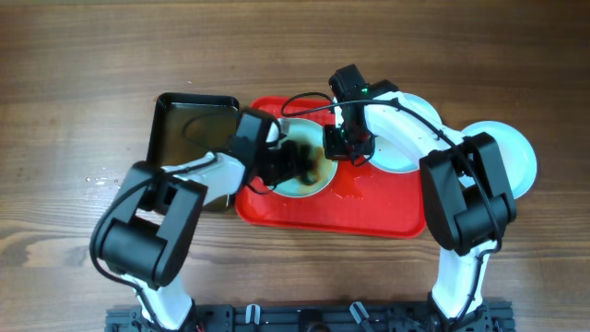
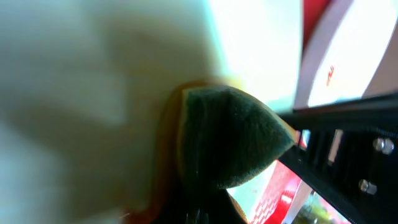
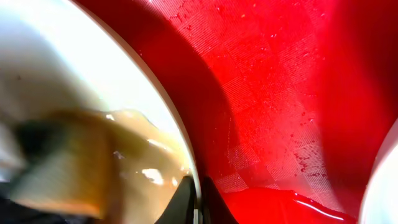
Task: Clean dirty plates on tray and stack at the side
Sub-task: 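Scrub the left plate with the sponge while the right gripper holds it, then return the sponge to the black water tray with the left gripper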
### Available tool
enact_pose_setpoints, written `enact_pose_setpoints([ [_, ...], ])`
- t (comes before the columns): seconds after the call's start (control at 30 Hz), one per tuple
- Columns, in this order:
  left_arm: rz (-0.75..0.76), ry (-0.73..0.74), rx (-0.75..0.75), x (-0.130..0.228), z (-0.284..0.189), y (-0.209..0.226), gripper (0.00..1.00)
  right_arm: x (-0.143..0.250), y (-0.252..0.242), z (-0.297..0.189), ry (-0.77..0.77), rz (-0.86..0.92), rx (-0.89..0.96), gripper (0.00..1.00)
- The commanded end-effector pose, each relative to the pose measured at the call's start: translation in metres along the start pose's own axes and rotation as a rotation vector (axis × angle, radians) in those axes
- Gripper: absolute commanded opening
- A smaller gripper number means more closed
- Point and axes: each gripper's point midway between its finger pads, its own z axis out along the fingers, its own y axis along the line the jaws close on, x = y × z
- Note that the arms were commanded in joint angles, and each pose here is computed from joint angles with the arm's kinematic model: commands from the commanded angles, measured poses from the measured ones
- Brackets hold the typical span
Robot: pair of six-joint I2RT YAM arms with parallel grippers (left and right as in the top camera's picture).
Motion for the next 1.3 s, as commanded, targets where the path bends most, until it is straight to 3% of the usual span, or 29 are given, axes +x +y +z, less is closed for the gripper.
enact_pose_setpoints([
  [0.0,-0.068,-0.112,-0.253,-0.022,-0.020,0.076,0.04,0.004,-0.026,0.012,0.016,-0.004,0.119,0.04],
  [0.13,0.026,-0.156,-0.316,-0.033,-0.044,0.082,0.04,0.005,-0.026,0.012,0.017,-0.004,0.119,0.04],
  [0.37,0.346,-0.329,-0.229,-0.057,-0.101,0.009,0.04,0.006,-0.026,0.011,0.021,-0.004,0.120,0.05],
  [0.5,0.358,-0.495,-0.307,-0.067,-0.155,-0.005,0.04,0.006,-0.026,0.011,0.021,-0.004,0.120,0.04],
  [0.63,0.264,-0.573,-0.479,-0.075,-0.192,0.032,0.04,0.006,-0.026,0.011,0.021,-0.005,0.120,0.05],
  [0.73,0.271,-0.489,-0.595,-0.071,-0.195,0.071,0.04,0.005,-0.026,0.012,0.018,-0.006,0.119,0.04],
  [0.97,0.222,-0.286,-0.691,-0.056,-0.158,0.126,0.06,0.005,-0.026,0.012,0.019,-0.006,0.119,0.04],
  [1.0,0.217,-0.276,-0.695,-0.055,-0.156,0.129,0.15,0.005,-0.026,0.012,0.019,-0.007,0.119,0.04],
  [1.03,0.214,-0.269,-0.698,-0.054,-0.155,0.131,0.49,0.005,-0.026,0.012,0.019,-0.007,0.119,0.04],
  [1.1,0.217,-0.276,-0.696,-0.055,-0.155,0.130,0.70,0.005,-0.026,0.012,0.019,-0.007,0.119,0.04],
  [1.13,0.220,-0.287,-0.703,-0.058,-0.156,0.130,0.76,0.005,-0.026,0.012,0.019,-0.007,0.120,0.04],
  [1.27,0.228,-0.329,-0.735,-0.067,-0.161,0.132,0.82,0.005,-0.026,0.012,0.020,-0.006,0.119,0.04],
])
